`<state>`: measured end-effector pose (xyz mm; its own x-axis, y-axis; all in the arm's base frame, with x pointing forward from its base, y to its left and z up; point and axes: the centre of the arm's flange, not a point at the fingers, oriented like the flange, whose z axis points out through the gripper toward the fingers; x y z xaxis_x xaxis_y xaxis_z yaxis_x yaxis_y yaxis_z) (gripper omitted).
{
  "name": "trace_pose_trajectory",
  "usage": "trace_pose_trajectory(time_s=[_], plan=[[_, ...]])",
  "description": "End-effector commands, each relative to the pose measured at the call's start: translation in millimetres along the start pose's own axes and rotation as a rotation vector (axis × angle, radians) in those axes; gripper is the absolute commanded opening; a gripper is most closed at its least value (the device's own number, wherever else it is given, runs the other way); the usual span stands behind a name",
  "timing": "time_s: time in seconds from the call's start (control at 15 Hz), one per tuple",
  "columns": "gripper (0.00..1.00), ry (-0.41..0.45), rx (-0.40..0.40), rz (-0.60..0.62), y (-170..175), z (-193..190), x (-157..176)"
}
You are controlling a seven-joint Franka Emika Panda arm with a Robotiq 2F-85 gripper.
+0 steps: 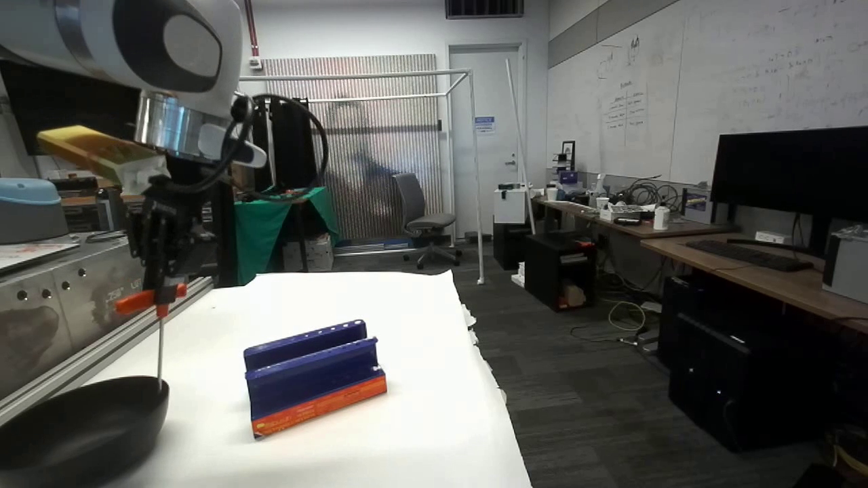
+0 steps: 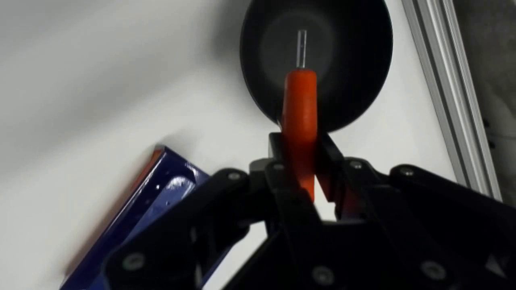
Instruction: Put the red object in the bowl
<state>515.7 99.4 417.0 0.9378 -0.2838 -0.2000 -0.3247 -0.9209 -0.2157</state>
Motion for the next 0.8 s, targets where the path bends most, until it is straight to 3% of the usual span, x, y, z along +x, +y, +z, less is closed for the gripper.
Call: trace_pose_trajectory(time_s=[0.0,0.4,0.73], plan=[[0.15,-0.166,0.084,-0.081,20,24,-3],[0.16,-0.452,0.184,-0.169,31,76,-4],[0.18,-0.426,0.177,-0.203,32,108,-3]])
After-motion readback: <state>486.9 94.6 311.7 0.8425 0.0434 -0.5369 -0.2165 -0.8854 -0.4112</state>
